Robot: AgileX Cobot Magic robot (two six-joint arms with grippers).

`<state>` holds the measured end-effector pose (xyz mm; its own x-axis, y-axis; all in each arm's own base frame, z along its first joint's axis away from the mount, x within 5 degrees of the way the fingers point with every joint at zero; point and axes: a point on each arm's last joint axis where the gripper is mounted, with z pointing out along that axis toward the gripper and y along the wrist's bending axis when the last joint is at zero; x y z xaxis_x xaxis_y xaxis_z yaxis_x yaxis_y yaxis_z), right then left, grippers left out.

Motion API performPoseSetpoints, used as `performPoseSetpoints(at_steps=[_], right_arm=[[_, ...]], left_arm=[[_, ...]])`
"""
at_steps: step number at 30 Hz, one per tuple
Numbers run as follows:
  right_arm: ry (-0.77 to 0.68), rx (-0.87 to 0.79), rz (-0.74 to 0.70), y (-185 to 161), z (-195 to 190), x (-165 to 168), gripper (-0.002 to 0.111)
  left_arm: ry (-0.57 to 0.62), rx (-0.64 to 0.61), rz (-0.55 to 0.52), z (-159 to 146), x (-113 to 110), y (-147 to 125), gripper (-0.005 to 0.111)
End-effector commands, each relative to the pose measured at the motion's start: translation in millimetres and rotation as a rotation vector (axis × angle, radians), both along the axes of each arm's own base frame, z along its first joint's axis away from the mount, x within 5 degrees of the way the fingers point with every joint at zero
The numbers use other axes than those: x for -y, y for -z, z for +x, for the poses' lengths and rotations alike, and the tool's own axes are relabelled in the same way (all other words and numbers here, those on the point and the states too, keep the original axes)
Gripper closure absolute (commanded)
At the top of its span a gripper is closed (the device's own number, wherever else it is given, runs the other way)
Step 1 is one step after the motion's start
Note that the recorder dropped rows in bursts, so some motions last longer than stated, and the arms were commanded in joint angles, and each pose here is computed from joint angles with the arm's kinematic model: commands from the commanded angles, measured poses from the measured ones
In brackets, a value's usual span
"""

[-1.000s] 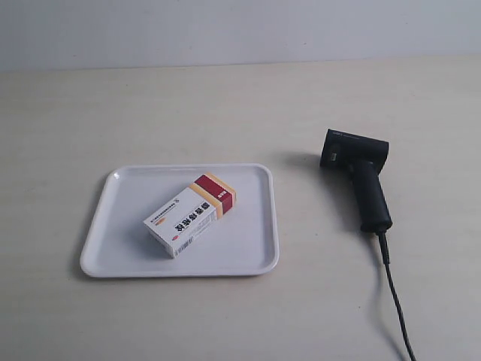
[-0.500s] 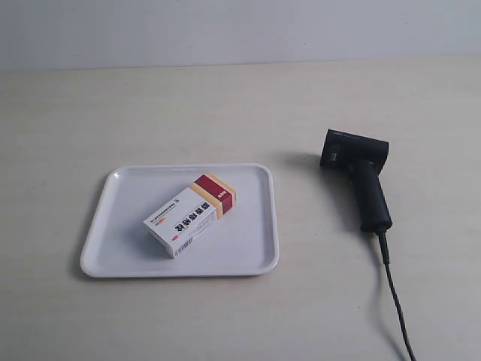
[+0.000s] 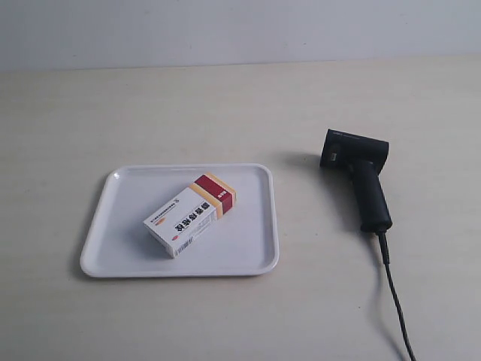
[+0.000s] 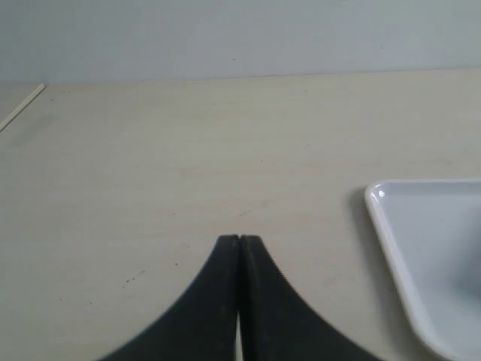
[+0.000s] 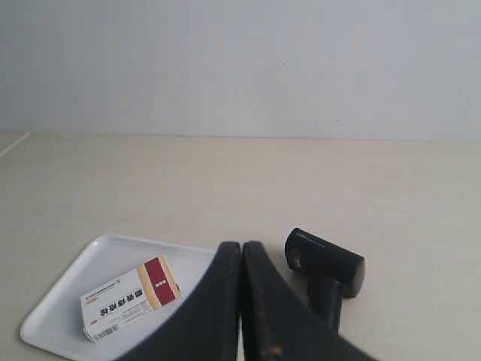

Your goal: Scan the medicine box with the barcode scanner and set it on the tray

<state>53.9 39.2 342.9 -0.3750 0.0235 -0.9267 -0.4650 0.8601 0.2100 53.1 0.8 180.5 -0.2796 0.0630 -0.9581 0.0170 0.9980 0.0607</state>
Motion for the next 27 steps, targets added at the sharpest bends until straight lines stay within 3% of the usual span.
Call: performPoseSetpoints(at_steps=[1,4,12,18,23,27], right_arm=[[0.003,0.011,0.011,0,0,0,0.108],[0.003,0.015,0.003,0,0,0,0.108],[0.088,0.147,-0.233,-1,7,14,0.108],[0.283,0.224,-0.247,7,8,27,0.108],[0.439,0.304,-0.230,42,8,36,0.108],[0.460,0.318,-0.216,82,0,37,0.108]], left_arm=[[-0.006,0.002,-0.004,0,0,1,0.107],[-0.006,0.002,-0.004,0,0,1,0.107],[-0.006,0.002,-0.004,0,0,1,0.107],[-0.006,0.002,-0.004,0,0,1,0.107],[-0.006,0.002,-0.004,0,0,1,0.107],[-0.006,0.002,-0.004,0,0,1,0.107]])
